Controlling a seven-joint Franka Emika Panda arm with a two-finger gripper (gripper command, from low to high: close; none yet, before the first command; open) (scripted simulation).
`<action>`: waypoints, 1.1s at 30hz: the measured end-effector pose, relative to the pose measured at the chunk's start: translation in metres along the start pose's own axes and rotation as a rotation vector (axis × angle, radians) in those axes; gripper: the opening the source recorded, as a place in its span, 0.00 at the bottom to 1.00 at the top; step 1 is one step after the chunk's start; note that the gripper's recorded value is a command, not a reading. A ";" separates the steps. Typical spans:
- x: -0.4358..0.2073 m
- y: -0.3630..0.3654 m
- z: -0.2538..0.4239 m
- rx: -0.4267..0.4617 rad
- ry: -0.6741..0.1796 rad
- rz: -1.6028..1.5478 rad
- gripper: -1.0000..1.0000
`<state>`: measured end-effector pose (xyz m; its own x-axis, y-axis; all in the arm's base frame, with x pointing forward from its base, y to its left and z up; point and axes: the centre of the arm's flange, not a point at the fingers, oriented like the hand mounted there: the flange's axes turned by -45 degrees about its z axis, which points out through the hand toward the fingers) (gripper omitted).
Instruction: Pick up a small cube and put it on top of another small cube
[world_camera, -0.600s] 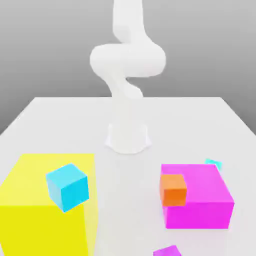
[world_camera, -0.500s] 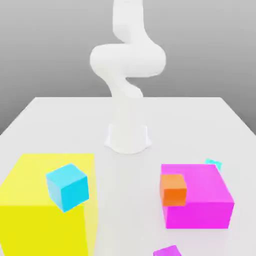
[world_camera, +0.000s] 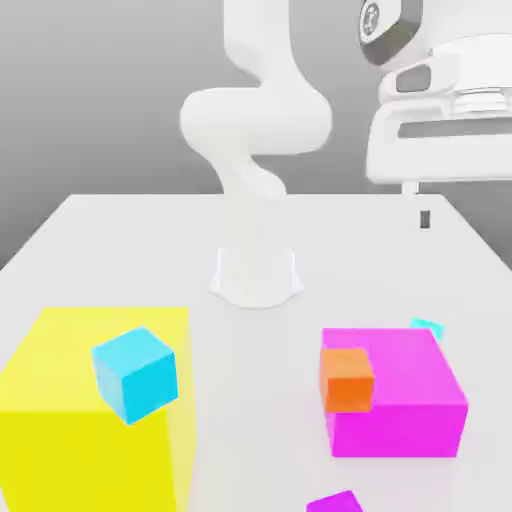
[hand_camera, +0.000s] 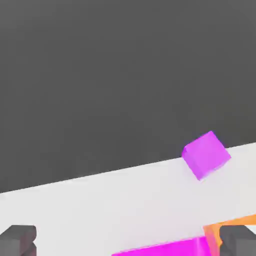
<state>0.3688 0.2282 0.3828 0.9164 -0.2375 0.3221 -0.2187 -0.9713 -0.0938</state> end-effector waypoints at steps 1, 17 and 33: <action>-0.012 -0.003 0.012 -0.006 -0.022 0.014 0.50; -0.219 0.006 0.119 -0.127 -0.305 0.237 0.50; -0.218 -0.002 0.138 -0.096 -0.271 0.245 0.50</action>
<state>0.2153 0.2844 0.1826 0.8857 -0.4626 0.0388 -0.4609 -0.8863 -0.0440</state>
